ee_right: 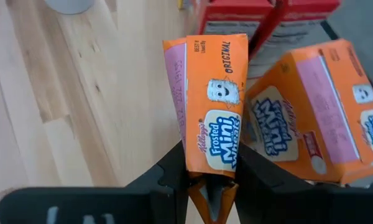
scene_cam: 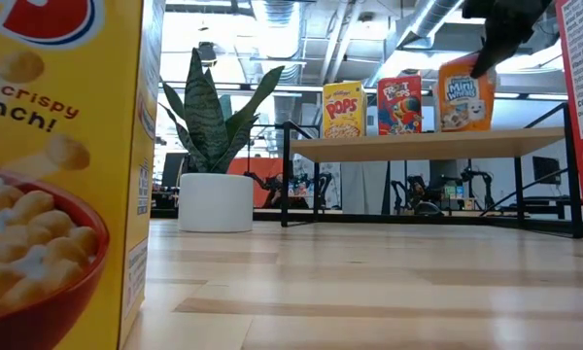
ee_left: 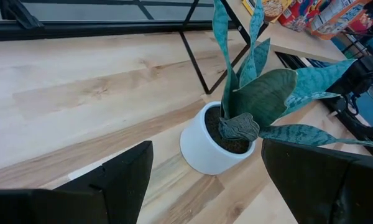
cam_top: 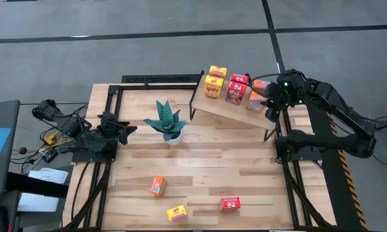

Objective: Stack cereal on shelf
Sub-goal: Put the top orange cereal box on the shelf aligned with the other orange cereal box

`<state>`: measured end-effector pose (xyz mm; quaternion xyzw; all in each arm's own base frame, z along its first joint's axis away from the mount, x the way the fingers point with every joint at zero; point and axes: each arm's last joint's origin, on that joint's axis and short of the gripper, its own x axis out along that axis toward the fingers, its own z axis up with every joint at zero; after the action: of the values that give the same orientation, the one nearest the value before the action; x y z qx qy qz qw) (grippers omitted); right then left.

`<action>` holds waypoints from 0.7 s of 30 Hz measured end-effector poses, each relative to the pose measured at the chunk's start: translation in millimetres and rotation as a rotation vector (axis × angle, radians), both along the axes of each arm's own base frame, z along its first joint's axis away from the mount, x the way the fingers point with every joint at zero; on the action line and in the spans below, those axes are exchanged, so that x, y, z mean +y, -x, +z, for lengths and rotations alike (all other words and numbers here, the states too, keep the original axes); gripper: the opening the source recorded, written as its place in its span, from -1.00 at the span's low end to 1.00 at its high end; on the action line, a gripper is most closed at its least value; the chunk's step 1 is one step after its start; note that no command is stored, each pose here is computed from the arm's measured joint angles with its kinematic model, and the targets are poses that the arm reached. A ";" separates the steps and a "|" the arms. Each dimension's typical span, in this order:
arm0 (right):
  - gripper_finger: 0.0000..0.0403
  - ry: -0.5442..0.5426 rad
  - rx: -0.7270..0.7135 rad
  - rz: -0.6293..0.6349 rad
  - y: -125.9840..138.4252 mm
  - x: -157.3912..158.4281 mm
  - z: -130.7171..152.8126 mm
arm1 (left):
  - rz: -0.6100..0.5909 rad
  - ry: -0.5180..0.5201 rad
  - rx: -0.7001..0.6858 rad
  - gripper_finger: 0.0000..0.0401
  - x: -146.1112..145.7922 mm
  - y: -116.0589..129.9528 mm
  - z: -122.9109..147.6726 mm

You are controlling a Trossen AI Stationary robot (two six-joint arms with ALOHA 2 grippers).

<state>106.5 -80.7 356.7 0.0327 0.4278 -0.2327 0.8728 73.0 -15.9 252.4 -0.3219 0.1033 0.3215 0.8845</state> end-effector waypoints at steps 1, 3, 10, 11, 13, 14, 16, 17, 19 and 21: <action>-0.41 -0.004 0.003 -0.003 0.6 -1.7 -0.5 | 0.000 0.001 -0.001 0.46 0.0 0.0 0.0; -0.41 -0.008 0.013 -0.015 1.9 -5.0 -1.4 | 0.000 0.001 0.000 0.46 0.0 0.0 0.0; -0.41 -0.038 -0.004 -0.023 4.1 -14.9 -2.9 | 0.001 0.002 -0.001 0.46 0.0 0.0 0.0; -0.40 -0.049 -0.001 -0.026 3.7 -16.2 -3.8 | 0.001 0.003 -0.002 0.46 0.0 0.0 0.0; -0.37 -0.062 0.010 -0.031 2.7 -18.3 -5.5 | 0.004 0.007 -0.005 0.46 0.0 0.0 0.0; -0.35 -0.069 0.016 -0.035 2.5 -19.2 -5.9 | 0.004 0.007 -0.005 0.46 0.0 0.0 0.0; -0.29 -0.083 0.026 -0.040 1.0 -21.0 -7.5 | 0.004 0.008 -0.005 0.46 0.0 0.0 0.0; -0.25 -0.087 0.030 -0.042 0.3 -21.8 -8.1 | 0.004 0.007 -0.005 0.46 0.0 0.0 0.0; -0.16 -0.094 0.039 -0.043 -0.6 -22.7 -9.2 | 0.004 0.008 -0.006 0.46 0.0 0.0 0.0; -0.06 -0.100 0.048 -0.045 -0.9 -23.1 -10.5 | 0.007 0.013 -0.009 0.46 0.0 0.0 0.0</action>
<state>107.4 -103.7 346.3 0.0804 0.4590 -0.2314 0.8540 73.0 -15.9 252.4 -0.3297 0.1003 0.3223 0.8817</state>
